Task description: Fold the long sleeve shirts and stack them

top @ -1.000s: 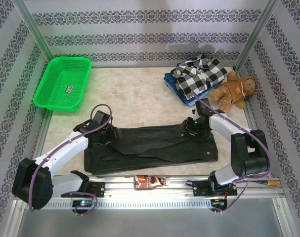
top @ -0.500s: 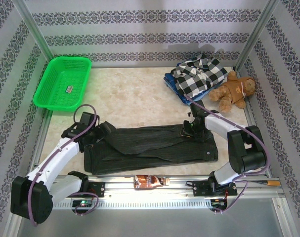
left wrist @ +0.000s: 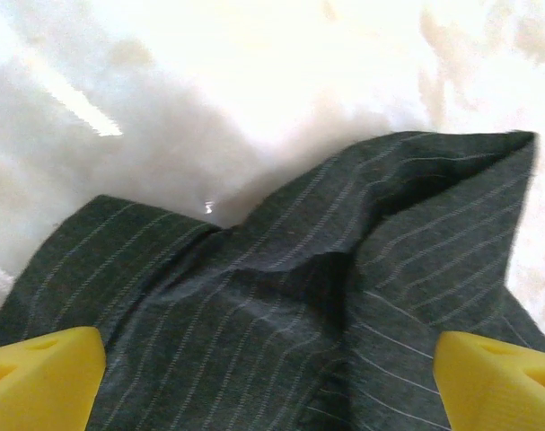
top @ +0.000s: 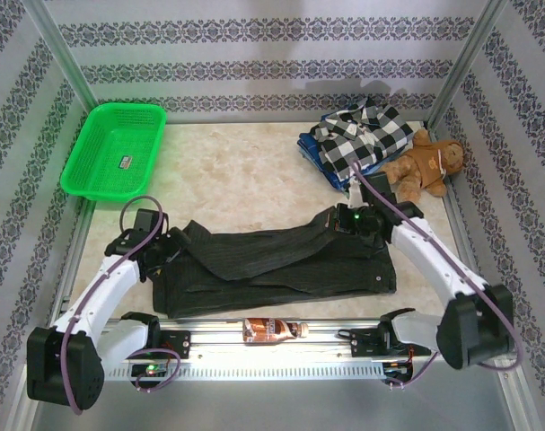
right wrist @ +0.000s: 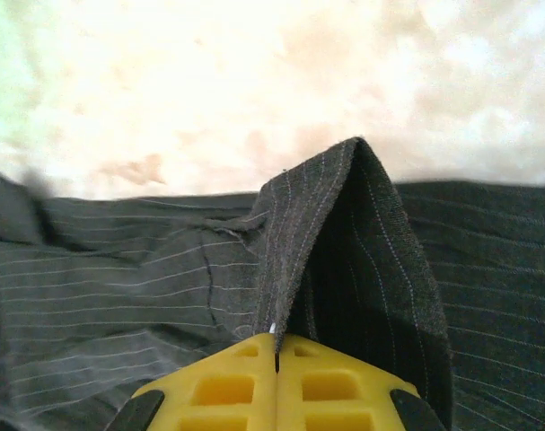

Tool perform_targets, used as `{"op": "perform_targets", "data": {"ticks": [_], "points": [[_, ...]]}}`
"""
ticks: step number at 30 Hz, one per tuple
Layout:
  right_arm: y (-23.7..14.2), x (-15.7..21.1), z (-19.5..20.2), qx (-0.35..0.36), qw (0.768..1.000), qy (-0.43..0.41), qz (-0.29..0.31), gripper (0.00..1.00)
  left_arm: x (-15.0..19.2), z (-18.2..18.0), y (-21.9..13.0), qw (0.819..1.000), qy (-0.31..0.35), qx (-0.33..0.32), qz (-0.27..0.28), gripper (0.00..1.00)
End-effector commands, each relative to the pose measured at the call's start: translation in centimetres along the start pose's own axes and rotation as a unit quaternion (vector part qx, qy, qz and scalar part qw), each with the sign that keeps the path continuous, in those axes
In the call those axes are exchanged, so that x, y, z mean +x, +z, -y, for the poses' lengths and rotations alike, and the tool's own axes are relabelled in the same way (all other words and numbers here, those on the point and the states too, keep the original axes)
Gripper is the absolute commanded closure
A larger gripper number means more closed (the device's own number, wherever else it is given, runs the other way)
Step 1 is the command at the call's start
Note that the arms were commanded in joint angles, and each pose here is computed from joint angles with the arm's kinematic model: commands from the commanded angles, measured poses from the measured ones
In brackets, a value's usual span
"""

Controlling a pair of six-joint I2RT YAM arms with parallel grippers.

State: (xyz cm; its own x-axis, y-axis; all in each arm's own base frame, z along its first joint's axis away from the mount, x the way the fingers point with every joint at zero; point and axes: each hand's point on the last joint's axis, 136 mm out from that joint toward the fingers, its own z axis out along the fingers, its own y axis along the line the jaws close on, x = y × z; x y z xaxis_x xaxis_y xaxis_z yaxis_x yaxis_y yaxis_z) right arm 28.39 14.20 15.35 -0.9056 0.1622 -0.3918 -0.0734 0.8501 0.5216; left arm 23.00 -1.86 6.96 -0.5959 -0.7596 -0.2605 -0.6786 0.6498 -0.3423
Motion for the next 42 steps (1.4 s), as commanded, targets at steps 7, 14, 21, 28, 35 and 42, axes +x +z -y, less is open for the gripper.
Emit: {"op": "perform_targets", "data": {"ticks": [7, 14, 21, 28, 35, 42], "points": [[-8.6, -1.1, -8.4, -0.142, 0.982, -0.099, 0.070, 1.00, 0.4, -2.8, 0.2, 0.997, -0.071, -0.019, 0.009, 0.08], [-14.9, -1.6, -13.8, -0.241, 0.954, -0.135, 0.112, 1.00, 2.5, -5.0, 2.1, 0.993, -0.111, -0.038, -0.018, 0.18], [-17.8, -2.9, -16.8, -0.296, 0.935, -0.145, 0.133, 1.00, 3.1, -5.6, 4.4, 0.989, -0.134, -0.048, -0.034, 0.32], [-18.3, -6.1, -18.6, -0.310, 0.925, -0.160, 0.152, 1.00, 0.7, -3.5, 6.8, 0.989, -0.135, -0.047, -0.038, 0.35], [-18.9, -9.3, -22.8, -0.359, 0.903, -0.190, 0.143, 1.00, -3.4, -0.4, 9.0, 0.989, -0.136, -0.038, -0.042, 0.36], [-20.3, -4.8, -26.4, -0.410, 0.882, -0.215, 0.089, 1.00, -4.2, 0.1, 9.5, 0.989, -0.139, -0.033, -0.045, 0.36]]}}
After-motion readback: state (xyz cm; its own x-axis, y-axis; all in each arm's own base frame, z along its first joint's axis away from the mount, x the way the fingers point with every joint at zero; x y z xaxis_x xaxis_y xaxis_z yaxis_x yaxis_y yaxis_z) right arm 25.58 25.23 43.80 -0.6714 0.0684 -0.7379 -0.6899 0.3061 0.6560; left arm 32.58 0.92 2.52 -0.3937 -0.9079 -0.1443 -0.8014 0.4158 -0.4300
